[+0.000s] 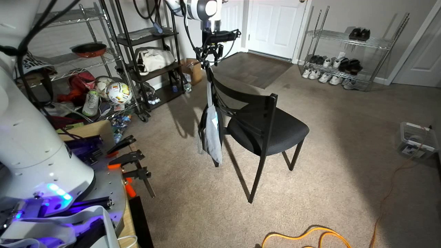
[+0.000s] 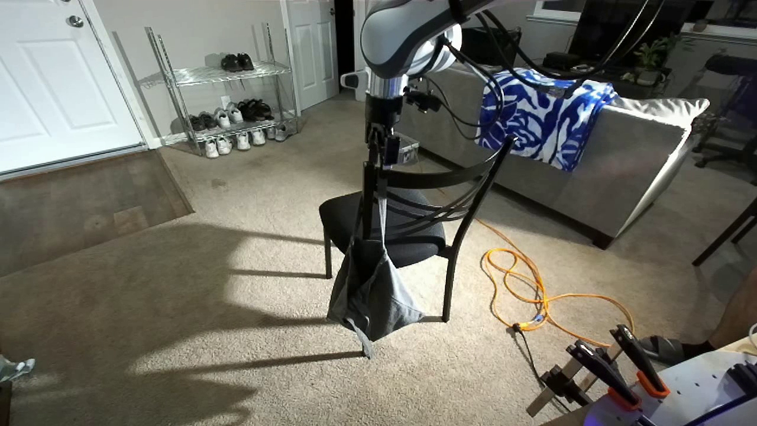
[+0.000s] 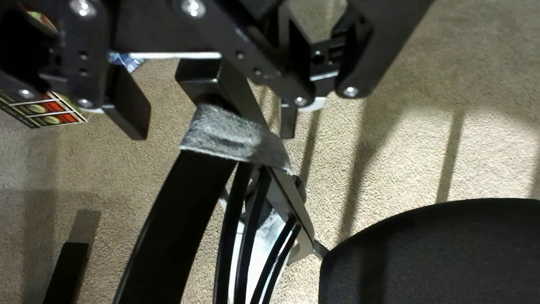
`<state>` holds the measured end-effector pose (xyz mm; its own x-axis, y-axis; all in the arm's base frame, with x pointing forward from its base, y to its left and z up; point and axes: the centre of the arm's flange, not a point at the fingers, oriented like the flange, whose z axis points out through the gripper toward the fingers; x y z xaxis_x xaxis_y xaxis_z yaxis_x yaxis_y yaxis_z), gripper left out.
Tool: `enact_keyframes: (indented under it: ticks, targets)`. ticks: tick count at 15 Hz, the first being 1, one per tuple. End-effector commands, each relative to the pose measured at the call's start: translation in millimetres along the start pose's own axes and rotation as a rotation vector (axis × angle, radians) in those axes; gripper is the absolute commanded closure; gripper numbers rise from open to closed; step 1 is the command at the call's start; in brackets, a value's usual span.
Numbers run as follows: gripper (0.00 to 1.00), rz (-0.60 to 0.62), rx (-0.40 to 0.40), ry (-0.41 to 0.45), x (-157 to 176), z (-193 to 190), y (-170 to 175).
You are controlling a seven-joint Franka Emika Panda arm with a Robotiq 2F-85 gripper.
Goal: Move the grey bag to the right side of the chair
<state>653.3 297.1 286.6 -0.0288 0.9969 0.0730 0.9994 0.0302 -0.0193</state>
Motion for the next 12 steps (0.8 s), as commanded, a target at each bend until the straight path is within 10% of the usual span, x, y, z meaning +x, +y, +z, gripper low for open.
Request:
enact_keyframes:
  ticks: [1, 8, 12]
  targets:
    - [0.51, 0.017, -0.030, -0.005, 1, -2, 2]
    - [0.95, 0.028, -0.068, 0.017, 1, -19, -12]
    - [0.95, 0.053, -0.125, 0.053, -2, -52, -47]
